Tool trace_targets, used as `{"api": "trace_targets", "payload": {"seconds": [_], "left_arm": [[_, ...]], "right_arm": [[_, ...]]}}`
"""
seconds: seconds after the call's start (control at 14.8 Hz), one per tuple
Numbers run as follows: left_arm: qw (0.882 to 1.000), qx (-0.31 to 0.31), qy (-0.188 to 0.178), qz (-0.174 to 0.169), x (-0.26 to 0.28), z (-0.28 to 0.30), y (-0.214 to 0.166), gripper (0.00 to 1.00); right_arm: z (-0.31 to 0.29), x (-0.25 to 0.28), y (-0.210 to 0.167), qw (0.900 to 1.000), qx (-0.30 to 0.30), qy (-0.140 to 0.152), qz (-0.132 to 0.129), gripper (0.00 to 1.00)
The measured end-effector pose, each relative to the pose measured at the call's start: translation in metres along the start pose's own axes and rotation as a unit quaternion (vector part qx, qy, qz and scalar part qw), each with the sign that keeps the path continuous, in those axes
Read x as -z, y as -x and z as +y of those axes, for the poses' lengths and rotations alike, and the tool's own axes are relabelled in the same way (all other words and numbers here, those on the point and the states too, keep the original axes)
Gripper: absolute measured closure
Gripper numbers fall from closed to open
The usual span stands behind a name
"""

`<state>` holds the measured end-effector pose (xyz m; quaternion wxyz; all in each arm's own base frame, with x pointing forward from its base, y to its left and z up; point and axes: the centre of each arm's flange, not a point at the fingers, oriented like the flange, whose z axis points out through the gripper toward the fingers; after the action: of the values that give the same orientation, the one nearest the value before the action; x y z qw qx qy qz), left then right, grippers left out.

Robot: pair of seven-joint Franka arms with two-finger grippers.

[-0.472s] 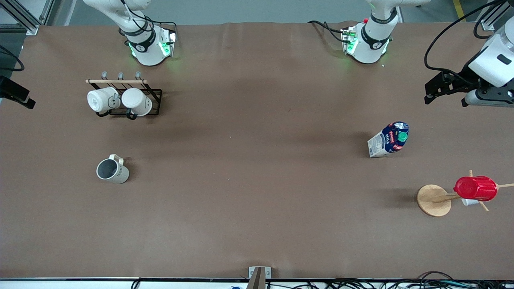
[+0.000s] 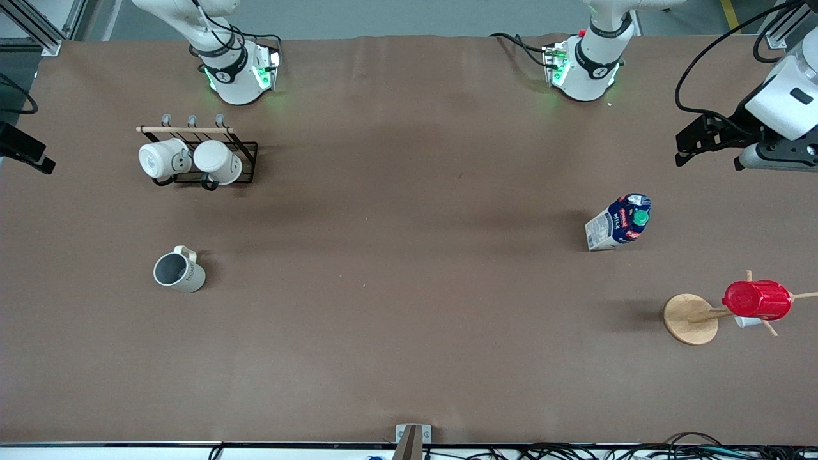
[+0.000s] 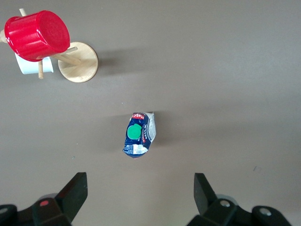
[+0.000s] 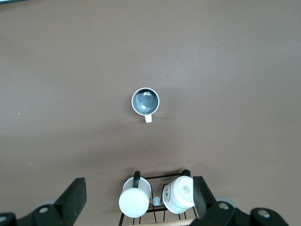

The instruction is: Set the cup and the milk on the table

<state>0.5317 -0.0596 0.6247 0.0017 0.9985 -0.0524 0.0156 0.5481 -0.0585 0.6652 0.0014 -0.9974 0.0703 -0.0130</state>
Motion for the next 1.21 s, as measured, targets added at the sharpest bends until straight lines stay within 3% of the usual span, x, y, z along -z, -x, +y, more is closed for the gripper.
{"api": "trace_targets", "payload": {"seconds": [0.27,0.47,0.74,1.01,1.21], "left_arm": [[1.0,0.005,0.004,-0.008,-0.007,-0.004,0.0,0.0],[1.0,0.012,0.007,-0.011,-0.033,-0.012,-0.006,0.0],[1.0,0.017,0.008,-0.003,-0.107,-0.016,-0.014,0.0],[1.0,0.024,0.007,0.008,-0.18,-0.023,-0.003,0.0],[0.999,0.03,0.006,0.012,-0.221,-0.027,0.011,0.0]], "right_arm": [[0.002,-0.002,-0.001,1.0,-0.002,0.0,-0.002,0.0],[0.007,-0.029,-0.013,1.0,-0.007,0.001,-0.021,0.0],[0.011,-0.126,-0.06,0.999,-0.011,0.004,-0.038,0.0],[0.019,-0.25,-0.078,1.0,-0.002,0.005,-0.012,0.0],[0.024,-0.31,-0.077,1.0,0.015,0.006,-0.001,0.0]]}}
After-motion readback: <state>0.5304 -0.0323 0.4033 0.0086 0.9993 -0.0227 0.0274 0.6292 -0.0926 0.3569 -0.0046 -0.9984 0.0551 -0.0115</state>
